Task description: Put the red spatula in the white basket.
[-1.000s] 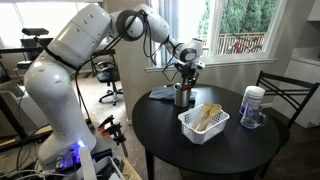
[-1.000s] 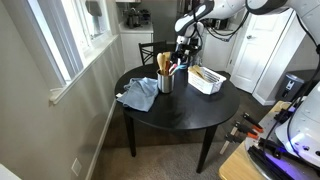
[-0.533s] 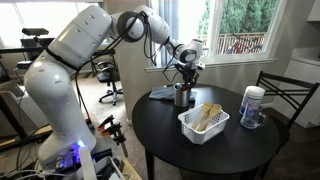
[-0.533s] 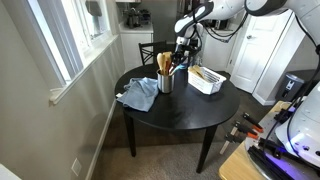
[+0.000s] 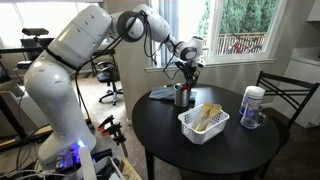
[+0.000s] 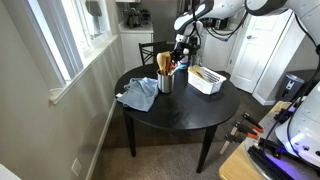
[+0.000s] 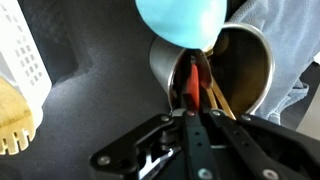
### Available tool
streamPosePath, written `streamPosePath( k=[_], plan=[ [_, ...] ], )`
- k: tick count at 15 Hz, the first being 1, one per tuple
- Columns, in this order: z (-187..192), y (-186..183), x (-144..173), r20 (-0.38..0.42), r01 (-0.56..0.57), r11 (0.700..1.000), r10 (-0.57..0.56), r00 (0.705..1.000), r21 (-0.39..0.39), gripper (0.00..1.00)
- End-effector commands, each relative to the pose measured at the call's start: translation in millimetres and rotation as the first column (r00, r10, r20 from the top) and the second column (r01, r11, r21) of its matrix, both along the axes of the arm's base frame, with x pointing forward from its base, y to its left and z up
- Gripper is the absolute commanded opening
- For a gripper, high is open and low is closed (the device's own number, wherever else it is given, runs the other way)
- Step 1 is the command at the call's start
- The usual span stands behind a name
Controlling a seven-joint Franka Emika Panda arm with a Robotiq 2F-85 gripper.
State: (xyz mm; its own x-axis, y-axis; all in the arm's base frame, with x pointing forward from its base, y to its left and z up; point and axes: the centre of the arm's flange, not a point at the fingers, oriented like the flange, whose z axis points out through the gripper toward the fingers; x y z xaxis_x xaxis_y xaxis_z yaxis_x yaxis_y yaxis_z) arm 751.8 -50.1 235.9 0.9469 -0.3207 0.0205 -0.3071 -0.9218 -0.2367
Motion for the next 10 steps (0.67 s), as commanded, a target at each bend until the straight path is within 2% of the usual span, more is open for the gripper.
streamPosePath(
  k=[1,10],
  plan=[
    [38.4,2.7,-0.5,0.049,0.03,1.0,-0.03,0.998,0.008,0.06],
    [160.5,23.1,10.7,0.214,0.004,1.0,-0.002,0.977,-0.011,0.05]
  ],
)
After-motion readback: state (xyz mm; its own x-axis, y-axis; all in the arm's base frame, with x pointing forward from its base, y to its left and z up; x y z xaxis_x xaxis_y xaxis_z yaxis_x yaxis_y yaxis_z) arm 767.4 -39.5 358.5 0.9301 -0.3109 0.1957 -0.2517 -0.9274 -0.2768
